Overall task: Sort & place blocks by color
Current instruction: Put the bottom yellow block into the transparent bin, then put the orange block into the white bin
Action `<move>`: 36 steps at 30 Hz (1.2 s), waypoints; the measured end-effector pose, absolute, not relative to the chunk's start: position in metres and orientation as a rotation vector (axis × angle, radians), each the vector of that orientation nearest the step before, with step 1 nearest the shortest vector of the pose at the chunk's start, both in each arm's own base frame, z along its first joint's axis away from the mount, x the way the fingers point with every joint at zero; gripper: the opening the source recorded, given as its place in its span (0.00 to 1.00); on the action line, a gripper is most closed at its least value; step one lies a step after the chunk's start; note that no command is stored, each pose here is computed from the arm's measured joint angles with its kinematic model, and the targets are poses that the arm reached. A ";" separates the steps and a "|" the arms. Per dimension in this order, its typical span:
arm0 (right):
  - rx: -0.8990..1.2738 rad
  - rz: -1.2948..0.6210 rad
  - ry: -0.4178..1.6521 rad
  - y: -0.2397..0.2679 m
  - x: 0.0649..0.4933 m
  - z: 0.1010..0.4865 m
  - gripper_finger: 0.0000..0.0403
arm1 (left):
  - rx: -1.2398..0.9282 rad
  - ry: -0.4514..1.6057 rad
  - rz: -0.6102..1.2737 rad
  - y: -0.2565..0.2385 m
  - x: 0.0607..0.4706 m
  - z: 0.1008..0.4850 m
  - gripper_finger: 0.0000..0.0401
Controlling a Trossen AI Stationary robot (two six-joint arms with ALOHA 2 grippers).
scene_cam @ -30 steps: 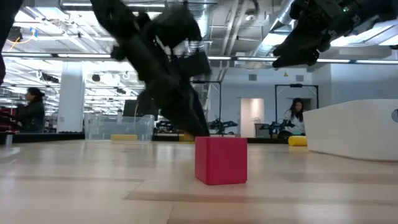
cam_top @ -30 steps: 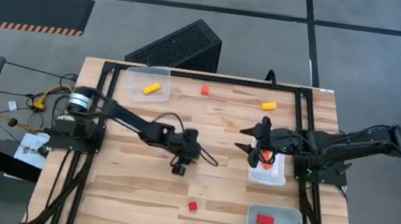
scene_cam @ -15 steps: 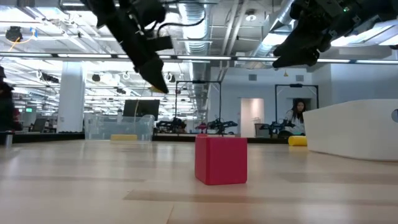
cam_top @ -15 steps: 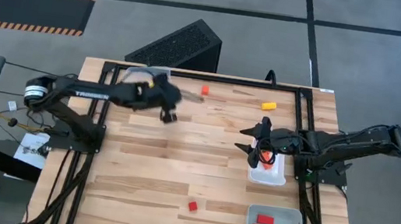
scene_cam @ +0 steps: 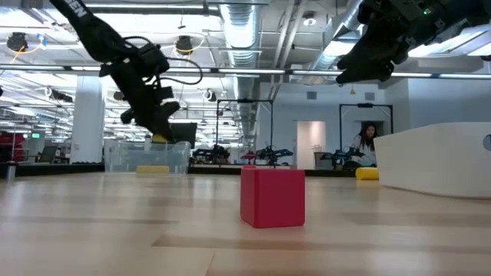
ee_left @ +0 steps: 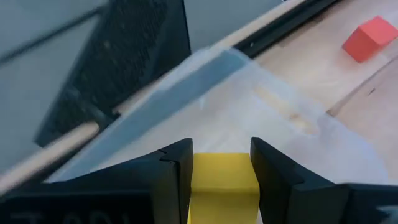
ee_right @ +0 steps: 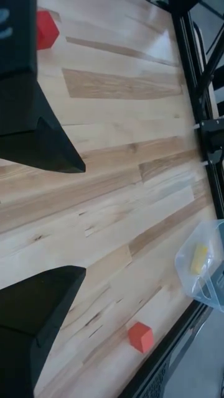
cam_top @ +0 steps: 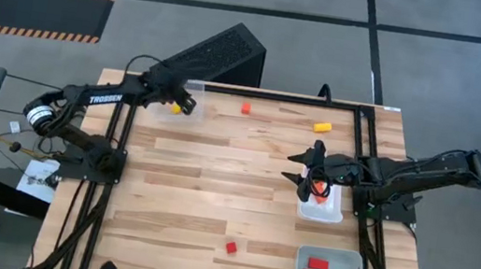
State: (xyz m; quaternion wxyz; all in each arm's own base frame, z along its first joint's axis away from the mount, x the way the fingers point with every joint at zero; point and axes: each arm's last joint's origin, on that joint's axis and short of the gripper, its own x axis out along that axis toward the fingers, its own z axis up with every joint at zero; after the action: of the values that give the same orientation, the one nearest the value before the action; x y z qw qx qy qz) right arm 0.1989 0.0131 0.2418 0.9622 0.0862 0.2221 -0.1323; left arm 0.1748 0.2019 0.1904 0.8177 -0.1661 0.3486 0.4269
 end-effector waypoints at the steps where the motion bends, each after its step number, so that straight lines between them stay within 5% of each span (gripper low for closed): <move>1: 0.175 -0.268 0.450 0.013 0.199 0.242 0.70 | -0.378 0.738 0.914 0.203 0.172 0.189 0.26; 10: 0.177 -0.268 0.441 0.013 0.199 0.243 0.70 | -0.410 0.759 1.021 0.201 0.165 0.180 0.71; 15: 0.178 -0.268 0.439 0.013 0.199 0.243 0.70 | -0.424 0.734 0.976 0.198 0.171 0.182 0.84; 26: 0.180 -0.278 0.441 0.012 0.199 0.242 0.70 | -0.302 0.223 0.642 0.146 0.201 0.215 0.76; 36: 0.180 -0.307 0.392 0.009 0.201 0.246 0.70 | -0.298 0.276 0.598 0.110 0.235 0.187 0.61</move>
State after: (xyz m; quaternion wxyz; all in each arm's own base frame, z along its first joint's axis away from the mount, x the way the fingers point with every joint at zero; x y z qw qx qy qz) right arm 0.2013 0.0086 0.2464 0.9652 0.0889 0.1936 -0.1517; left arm 0.2348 0.1098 0.1870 0.9354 -0.1456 0.1352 0.2924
